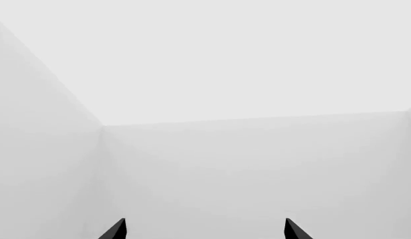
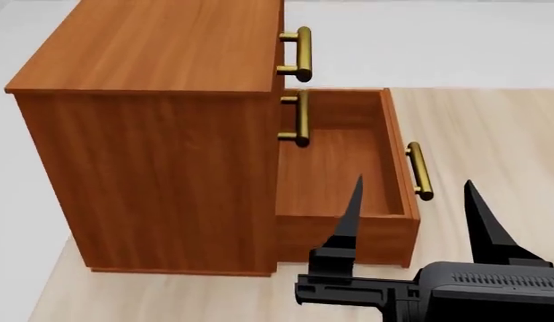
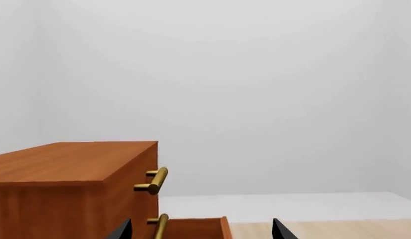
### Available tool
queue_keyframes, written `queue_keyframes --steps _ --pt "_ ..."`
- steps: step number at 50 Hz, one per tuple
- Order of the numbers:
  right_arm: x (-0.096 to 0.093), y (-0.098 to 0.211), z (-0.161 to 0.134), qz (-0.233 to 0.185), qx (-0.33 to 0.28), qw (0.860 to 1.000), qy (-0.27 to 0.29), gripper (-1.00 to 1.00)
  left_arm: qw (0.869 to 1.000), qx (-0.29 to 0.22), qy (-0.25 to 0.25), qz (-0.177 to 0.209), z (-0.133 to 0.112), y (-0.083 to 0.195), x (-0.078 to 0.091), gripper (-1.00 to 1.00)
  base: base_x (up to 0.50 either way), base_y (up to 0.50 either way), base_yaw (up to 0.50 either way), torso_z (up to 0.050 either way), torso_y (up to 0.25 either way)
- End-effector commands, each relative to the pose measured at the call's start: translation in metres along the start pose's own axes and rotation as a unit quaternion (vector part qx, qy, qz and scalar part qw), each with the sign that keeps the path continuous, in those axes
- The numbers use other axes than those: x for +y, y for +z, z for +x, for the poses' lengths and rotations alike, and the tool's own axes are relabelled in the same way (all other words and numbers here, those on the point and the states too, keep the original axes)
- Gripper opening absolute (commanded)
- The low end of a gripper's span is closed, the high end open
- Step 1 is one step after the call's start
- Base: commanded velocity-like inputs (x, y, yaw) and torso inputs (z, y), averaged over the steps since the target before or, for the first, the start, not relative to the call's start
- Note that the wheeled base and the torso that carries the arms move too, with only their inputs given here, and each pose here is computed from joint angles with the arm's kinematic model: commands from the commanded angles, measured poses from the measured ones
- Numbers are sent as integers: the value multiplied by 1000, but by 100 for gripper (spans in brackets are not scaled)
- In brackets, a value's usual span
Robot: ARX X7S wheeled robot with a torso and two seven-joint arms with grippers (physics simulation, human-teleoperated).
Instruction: Put the bowl in the bottom drawer of the cabinet.
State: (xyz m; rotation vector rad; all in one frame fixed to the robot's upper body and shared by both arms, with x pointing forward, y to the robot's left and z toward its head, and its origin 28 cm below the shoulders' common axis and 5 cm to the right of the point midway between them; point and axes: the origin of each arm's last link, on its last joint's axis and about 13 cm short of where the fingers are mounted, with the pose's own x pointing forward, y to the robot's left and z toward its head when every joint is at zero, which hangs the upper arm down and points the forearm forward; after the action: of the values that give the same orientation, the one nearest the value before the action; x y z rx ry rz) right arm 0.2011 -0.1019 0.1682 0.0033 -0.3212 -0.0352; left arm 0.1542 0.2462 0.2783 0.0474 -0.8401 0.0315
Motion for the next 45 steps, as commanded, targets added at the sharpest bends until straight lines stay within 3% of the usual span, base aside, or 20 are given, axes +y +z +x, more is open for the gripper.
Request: queue_keyframes --steps 1,24,45 --pt "-1 0 0 0 0 1000 -1 100 1000 -4 -2 -2 0 0 0 100 352 0 0 0 0" --pt "0 -1 0 5 1 1000 -2 100 1000 -6 -1 0 0 -2 0 100 354 0 0 0 1" --pt "-1 -1 -1 6 -2 1000 1 100 1000 -3 -7 -5 1 -10 1 100 -2 0 0 0 0"
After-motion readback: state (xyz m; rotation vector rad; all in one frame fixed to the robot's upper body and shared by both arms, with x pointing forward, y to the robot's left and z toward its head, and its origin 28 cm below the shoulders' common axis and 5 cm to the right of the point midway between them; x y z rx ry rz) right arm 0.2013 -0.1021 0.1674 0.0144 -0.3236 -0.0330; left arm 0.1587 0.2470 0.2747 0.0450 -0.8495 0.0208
